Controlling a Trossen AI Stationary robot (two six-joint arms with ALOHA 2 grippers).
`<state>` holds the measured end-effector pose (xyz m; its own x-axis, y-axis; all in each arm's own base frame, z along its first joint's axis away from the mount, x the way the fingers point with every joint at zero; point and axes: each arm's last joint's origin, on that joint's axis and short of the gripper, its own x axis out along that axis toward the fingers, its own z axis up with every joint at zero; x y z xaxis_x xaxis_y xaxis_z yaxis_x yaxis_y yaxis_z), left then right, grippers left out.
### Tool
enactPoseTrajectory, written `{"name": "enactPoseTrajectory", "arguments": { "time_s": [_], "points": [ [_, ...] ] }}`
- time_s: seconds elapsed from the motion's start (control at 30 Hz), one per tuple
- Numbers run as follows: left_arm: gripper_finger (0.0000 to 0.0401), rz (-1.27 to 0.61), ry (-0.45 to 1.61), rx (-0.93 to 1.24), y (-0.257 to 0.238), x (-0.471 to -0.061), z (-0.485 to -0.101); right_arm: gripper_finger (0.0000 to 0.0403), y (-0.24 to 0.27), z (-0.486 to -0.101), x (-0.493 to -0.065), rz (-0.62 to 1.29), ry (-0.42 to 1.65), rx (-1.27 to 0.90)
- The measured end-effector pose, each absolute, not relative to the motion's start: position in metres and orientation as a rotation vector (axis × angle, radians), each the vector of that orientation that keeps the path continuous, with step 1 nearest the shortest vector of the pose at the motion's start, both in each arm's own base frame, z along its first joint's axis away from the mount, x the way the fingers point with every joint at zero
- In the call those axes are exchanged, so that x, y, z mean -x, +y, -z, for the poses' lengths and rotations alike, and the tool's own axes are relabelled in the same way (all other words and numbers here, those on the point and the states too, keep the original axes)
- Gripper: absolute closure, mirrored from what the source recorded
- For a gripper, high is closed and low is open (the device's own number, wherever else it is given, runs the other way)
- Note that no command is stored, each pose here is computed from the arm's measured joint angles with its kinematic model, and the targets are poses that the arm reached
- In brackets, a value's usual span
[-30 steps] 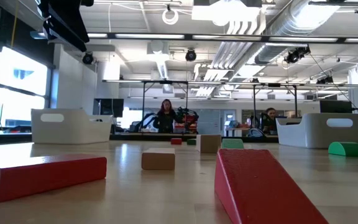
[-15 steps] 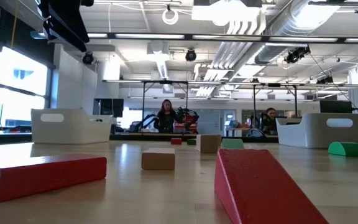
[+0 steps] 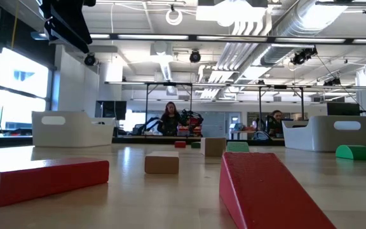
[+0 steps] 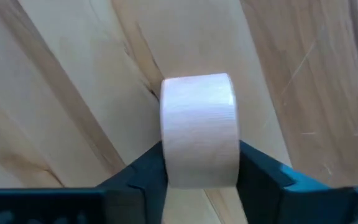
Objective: Sort & place blocks by color
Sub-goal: Put the brown block into the transparent bin
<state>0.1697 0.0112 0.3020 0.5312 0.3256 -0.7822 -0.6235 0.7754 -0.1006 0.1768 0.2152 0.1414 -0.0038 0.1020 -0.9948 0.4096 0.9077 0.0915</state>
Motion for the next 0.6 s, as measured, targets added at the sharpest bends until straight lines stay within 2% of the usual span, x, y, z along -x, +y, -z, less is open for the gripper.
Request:
{"name": "enactPoseTrajectory", "arguments": {
  "time_s": [0.13,0.4,0.6],
  "points": [
    [0.0221,-0.584,0.834,0.395,0.011,-0.17,-0.302,0.0296,0.215,-0.143,-0.178,0.242,1.575,-0.428],
    [0.0221,-0.583,0.834,0.395,0.011,-0.17,-0.302,0.0296,0.211,-0.144,-0.184,0.254,1.568,-0.455],
    [0.0221,-0.584,0.834,0.395,0.011,-0.17,-0.302,0.0296,0.201,-0.157,-0.192,0.259,1.464,-0.482]
  ]
}}
